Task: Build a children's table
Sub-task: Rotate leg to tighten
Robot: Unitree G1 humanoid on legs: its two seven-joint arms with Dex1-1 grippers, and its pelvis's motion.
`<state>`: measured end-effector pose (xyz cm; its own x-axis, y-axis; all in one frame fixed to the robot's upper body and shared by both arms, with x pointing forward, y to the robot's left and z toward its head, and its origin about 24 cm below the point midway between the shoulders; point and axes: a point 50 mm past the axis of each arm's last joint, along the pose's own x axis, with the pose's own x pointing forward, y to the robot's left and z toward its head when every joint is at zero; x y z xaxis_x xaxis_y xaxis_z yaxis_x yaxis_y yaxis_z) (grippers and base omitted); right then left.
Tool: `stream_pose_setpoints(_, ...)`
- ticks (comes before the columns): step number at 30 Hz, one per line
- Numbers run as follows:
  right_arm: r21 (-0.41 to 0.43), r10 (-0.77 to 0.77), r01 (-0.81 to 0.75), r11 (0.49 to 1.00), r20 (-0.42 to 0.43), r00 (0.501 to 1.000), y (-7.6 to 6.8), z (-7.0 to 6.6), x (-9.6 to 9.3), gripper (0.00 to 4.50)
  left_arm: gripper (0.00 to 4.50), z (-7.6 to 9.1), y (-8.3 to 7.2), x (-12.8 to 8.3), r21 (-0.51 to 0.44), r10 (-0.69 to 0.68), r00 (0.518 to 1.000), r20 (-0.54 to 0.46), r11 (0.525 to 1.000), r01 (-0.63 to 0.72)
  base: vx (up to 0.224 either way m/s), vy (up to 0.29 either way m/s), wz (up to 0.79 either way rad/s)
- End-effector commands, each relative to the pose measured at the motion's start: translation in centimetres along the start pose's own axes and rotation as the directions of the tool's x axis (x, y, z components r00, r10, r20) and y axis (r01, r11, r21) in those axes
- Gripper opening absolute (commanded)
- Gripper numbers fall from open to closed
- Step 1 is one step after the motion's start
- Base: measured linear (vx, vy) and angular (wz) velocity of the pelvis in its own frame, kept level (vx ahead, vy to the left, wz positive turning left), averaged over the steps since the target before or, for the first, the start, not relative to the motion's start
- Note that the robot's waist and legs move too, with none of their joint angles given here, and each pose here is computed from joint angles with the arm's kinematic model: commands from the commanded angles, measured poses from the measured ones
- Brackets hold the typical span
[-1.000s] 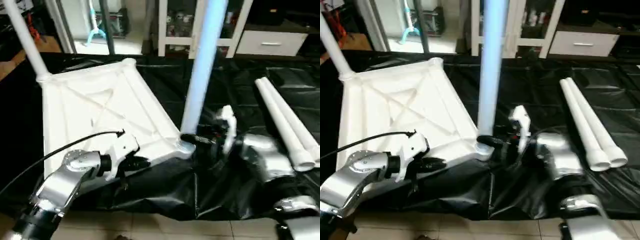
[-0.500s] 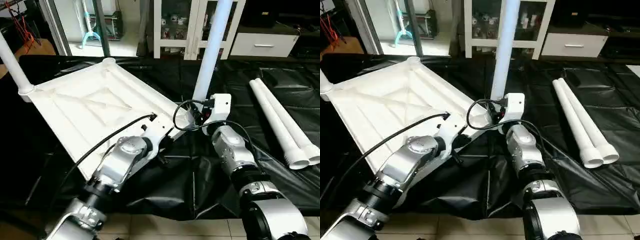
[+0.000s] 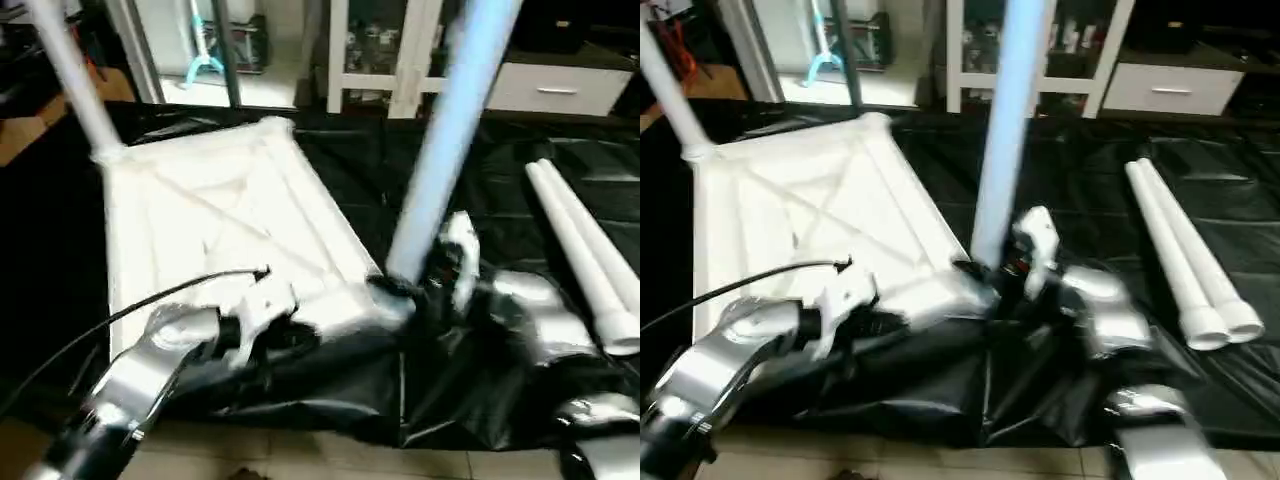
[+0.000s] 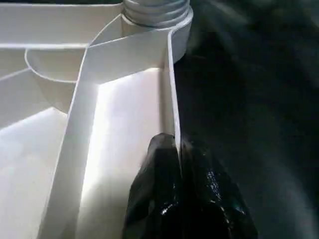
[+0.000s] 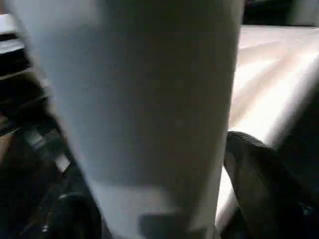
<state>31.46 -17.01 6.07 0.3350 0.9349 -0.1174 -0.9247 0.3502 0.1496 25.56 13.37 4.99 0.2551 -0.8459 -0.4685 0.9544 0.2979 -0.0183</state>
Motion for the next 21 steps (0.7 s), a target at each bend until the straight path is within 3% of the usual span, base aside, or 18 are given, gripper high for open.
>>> stream_pose_setpoints(1,-0.042,-0.076,0.077,0.996,0.035,0.996,-1.3,2.3,-4.1,3.41,0.0,-1.8,-1.1,-1.0,-0.046,-0.125,0.991,-0.042,0.991,0.123,0.0,0.0,0.0)
stream_pose_setpoints(6,0.017,-0.021,0.02,1.0,0.032,0.999,-0.9,2.3,-4.8,3.28,0.0,-2.2,-0.6,-1.7,-0.03,-0.084,0.994,-0.07,0.996,0.083,0.0,0.0,0.0)
stream_pose_setpoints(21,0.102,0.02,-0.023,0.994,0.033,0.999,0.3,0.1,-2.0,2.23,0.0,-1.6,-1.1,-1.3,-0.018,-0.119,0.991,-0.056,0.993,0.118,0.0,0.0,0.0)
